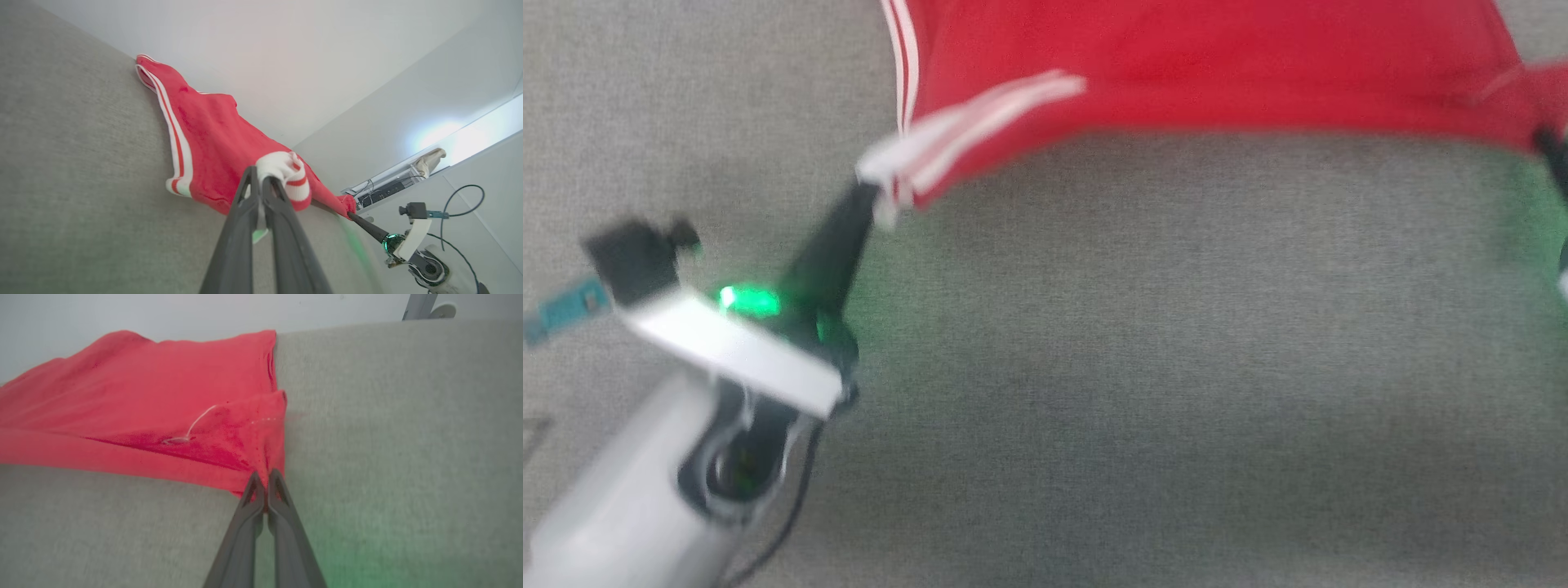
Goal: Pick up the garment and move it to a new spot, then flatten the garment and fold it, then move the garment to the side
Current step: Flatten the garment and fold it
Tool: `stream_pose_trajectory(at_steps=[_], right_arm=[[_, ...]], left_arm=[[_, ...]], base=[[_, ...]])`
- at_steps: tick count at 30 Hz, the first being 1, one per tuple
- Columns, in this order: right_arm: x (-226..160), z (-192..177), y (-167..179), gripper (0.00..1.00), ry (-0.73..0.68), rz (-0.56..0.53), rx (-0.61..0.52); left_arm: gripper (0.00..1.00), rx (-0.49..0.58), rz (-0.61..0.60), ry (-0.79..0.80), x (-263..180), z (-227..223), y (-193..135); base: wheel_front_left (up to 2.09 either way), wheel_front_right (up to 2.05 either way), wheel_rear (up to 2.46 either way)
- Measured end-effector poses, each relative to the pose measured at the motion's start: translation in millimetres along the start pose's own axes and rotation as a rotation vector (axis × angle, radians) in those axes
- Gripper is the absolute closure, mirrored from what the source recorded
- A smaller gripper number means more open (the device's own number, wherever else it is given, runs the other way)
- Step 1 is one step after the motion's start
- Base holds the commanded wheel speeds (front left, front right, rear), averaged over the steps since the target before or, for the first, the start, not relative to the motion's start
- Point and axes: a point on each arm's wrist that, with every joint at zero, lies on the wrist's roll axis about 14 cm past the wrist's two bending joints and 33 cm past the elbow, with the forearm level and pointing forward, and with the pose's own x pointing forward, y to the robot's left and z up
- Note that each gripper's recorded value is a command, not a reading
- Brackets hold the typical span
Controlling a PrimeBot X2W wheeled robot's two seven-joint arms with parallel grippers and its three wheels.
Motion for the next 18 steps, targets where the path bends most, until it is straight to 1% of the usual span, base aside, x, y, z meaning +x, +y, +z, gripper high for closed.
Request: stream_pose_trajectory(at_steps=[4,10,11,15,18], right_arm=[[-35,-37,-1,1.00,0.074,0.009,0.023],[-84,-70,-8,1.00,0.127,-0.016,0.066],[-99,-81,-7,1.00,0.146,-0.018,0.083],[-124,-93,-7,1.00,0.169,-0.039,0.100],[-132,-88,-5,1.00,0.153,-0.049,0.107]], left_arm=[[1.00,-0.022,0.000,0.034,-32,-18,-8],[1.00,-0.065,0.016,0.090,-77,-35,-18],[1.00,-0.082,0.025,0.104,-90,-39,-21],[1.00,-0.114,0.042,0.133,-112,-46,-26],[1.00,-0.096,0.026,0.141,-116,-46,-31]], base=[[0.00,0.00,0.00],[0.00,0.00,0.00],[0.00,0.00,0.00],[0.00,0.00,0.00],[0.00,0.00,0.00]])
